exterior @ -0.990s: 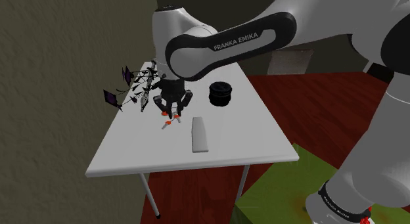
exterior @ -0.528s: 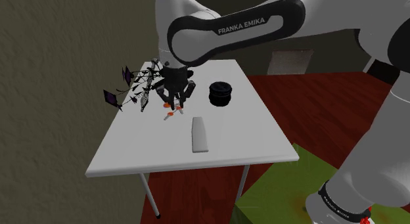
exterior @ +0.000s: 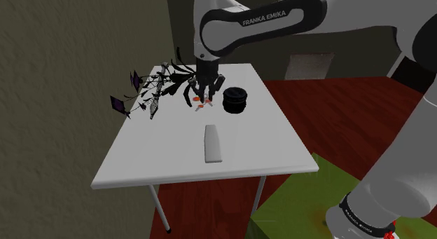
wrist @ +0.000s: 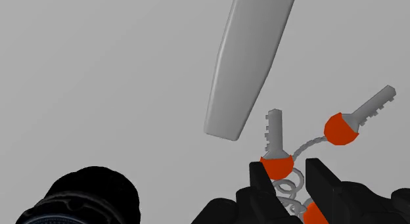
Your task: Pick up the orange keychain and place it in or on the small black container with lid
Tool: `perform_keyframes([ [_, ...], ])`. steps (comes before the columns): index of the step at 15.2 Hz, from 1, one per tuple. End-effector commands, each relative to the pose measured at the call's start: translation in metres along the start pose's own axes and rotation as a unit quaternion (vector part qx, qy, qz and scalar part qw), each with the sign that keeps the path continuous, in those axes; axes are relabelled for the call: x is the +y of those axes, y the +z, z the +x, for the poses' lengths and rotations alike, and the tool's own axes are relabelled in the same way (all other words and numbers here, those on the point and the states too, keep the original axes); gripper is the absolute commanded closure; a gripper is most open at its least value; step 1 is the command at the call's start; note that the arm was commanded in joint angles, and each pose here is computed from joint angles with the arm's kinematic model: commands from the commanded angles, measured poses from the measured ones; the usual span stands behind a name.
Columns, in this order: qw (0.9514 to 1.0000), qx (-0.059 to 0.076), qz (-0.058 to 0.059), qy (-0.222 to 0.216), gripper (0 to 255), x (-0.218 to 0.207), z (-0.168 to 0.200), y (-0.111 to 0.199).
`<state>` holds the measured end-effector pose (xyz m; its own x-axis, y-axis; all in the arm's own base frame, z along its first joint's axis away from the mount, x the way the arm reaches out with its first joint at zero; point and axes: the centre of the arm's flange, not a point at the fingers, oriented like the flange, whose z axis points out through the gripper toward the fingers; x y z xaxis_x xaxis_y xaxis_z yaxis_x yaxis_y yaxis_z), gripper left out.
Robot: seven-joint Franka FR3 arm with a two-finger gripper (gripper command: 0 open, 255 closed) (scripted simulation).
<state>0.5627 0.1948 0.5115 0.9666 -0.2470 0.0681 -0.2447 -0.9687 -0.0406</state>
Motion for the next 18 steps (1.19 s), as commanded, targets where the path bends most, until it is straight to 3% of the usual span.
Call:
perform_keyframes([
  [1,1.0000,0.000,0.000,-0.001,255,0.024,0.011,0.000],
  [18,1.0000,0.000,0.000,-0.001,255,0.220,0.120,-0.007],
])
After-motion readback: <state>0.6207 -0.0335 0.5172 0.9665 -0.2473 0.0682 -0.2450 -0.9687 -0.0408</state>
